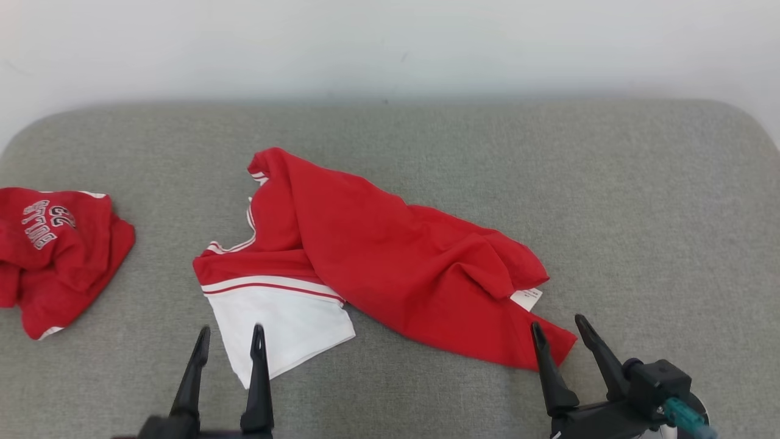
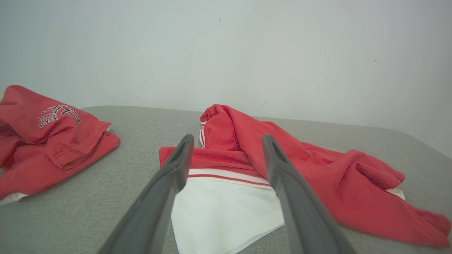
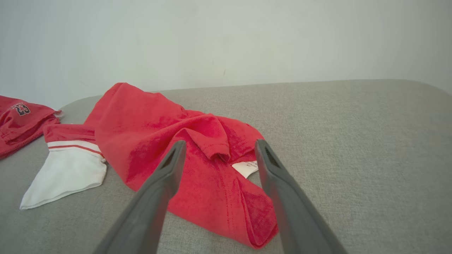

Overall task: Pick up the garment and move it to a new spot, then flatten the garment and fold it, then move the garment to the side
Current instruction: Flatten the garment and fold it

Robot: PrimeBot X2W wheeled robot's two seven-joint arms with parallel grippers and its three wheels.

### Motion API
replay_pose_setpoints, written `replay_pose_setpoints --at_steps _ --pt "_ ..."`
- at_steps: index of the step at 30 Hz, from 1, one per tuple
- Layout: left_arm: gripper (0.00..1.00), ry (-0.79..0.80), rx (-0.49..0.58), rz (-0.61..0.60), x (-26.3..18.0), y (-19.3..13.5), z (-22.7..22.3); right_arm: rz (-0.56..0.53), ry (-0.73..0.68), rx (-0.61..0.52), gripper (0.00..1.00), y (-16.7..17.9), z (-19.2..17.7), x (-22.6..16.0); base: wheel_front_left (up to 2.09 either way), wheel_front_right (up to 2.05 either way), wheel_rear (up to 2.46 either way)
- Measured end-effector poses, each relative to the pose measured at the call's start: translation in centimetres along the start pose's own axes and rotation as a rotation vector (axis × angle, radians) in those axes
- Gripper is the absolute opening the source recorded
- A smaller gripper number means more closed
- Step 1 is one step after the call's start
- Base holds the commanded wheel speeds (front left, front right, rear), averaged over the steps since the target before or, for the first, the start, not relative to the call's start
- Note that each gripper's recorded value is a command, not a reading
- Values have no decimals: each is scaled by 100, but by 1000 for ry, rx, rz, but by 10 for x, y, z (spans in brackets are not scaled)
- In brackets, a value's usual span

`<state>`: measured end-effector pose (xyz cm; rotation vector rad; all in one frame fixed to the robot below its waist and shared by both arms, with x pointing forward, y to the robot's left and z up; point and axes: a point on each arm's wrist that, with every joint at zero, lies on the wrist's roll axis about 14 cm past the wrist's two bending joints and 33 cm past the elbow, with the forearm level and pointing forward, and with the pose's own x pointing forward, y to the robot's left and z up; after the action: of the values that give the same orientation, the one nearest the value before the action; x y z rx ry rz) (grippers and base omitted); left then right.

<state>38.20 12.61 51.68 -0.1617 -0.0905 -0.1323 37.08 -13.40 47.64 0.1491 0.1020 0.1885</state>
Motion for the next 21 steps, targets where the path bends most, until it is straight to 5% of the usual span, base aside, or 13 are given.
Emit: replay_pose_setpoints --at_steps 12,21 --pt "100 41 31 6 -51 6 -10 21 353 35 100 0 -27 42 0 0 0" --pt "100 53 28 55 -54 22 -14 44 485 36 100 7 -49 72 0 0 0"
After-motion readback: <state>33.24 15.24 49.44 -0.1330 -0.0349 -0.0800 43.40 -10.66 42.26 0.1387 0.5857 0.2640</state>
